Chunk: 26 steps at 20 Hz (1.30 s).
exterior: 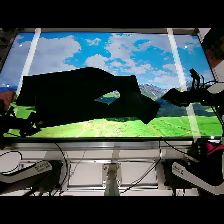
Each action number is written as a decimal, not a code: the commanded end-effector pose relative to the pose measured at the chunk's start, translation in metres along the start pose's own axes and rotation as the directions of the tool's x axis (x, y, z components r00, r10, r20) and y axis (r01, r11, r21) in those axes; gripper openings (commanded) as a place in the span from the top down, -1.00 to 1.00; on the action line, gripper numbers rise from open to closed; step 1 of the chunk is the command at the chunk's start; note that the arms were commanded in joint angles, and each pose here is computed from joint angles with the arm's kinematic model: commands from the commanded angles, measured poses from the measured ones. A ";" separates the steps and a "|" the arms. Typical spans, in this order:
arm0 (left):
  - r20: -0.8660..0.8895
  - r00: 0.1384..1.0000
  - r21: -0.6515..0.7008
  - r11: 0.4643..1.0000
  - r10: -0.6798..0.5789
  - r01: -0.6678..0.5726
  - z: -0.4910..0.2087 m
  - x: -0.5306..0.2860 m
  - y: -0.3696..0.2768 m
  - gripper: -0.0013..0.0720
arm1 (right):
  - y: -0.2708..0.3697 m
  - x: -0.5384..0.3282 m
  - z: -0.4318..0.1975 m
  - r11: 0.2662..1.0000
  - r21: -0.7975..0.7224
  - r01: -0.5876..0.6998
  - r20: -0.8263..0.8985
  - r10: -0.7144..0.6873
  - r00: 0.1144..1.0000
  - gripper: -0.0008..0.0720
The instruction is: Fold the clothes and pants, and hang the long-sleeved shirts on hangers.
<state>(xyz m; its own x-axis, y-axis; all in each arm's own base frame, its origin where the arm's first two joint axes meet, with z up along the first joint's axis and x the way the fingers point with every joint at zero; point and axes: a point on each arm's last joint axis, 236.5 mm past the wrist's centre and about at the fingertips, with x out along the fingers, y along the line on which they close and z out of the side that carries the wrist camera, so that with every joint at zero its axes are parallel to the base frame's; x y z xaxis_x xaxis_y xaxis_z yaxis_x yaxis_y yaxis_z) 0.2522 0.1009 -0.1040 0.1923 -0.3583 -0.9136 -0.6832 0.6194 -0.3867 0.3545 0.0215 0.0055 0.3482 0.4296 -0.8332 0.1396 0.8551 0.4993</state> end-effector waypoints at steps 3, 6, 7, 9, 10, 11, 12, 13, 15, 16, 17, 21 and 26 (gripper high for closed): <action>0.044 0.999 -0.010 1.000 0.010 -0.009 0.014 0.005 0.005 -0.02 | 0.001 0.000 -0.001 1.000 0.010 -0.003 -0.006 0.003 1.000 -0.36; 0.014 1.000 -0.017 1.000 0.012 -0.012 0.011 0.014 0.009 0.64 | 0.001 0.000 0.001 1.000 0.027 -0.003 0.003 0.003 1.000 -0.36; 0.010 1.000 0.003 1.000 0.012 -0.012 0.012 0.017 0.010 0.94 | 0.000 0.000 0.003 1.000 0.027 -0.002 0.014 0.001 1.000 -0.35; 0.014 1.000 0.034 0.999 0.010 -0.010 0.014 0.016 0.009 0.93 | -0.002 -0.001 0.012 1.000 0.027 0.006 0.051 -0.008 0.999 -0.04; 0.018 1.000 0.045 0.999 -0.003 0.002 0.015 0.012 0.004 0.93 | -0.003 -0.001 0.016 1.000 0.027 0.011 0.067 -0.013 0.998 0.51; 0.033 0.999 0.054 0.998 -0.032 0.031 0.018 0.005 -0.006 0.93 | -0.005 -0.001 0.019 1.000 0.025 0.019 0.079 -0.021 0.997 0.88; 0.061 0.995 0.078 0.994 -0.080 0.075 0.024 -0.006 -0.021 0.93 | -0.007 -0.001 0.021 0.999 0.021 0.030 0.089 -0.031 0.996 0.88; 0.112 0.982 0.105 0.985 -0.150 0.139 0.033 -0.023 -0.044 0.93 | -0.012 -0.001 0.019 0.999 0.015 0.047 0.083 -0.048 0.995 0.88; 0.247 0.915 0.169 0.944 -0.319 0.284 0.055 -0.073 -0.098 0.93 | -0.018 0.009 0.003 0.998 0.033 0.051 0.037 -0.052 0.998 0.89; 0.306 0.865 0.204 0.915 -0.398 0.349 0.063 -0.103 -0.124 0.93 | -0.016 0.019 -0.018 0.998 0.066 0.018 -0.023 -0.016 1.000 0.89; 0.358 0.807 0.264 0.880 -0.470 0.395 0.068 -0.134 -0.148 0.93 | -0.014 0.031 -0.043 0.994 0.105 -0.015 -0.084 0.024 0.996 0.89; 0.472 0.704 0.396 0.841 -0.531 0.369 0.067 -0.201 -0.179 0.94 | 0.012 0.055 -0.111 0.954 0.249 -0.168 -0.212 0.223 0.951 0.89; 0.488 0.692 0.405 0.840 -0.533 0.362 0.066 -0.207 -0.181 0.94 | -0.003 0.058 -0.125 0.969 0.221 -0.112 -0.256 0.169 0.952 0.81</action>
<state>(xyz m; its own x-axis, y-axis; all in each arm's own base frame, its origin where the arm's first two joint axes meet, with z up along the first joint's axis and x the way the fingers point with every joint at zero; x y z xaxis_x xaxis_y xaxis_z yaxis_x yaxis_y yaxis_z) 0.3804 0.1100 0.1307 0.8168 -0.2476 -0.5211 -0.2459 0.6677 -0.7026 0.2699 0.0778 -0.0685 0.1492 0.6211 -0.7694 0.3030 0.7120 0.6334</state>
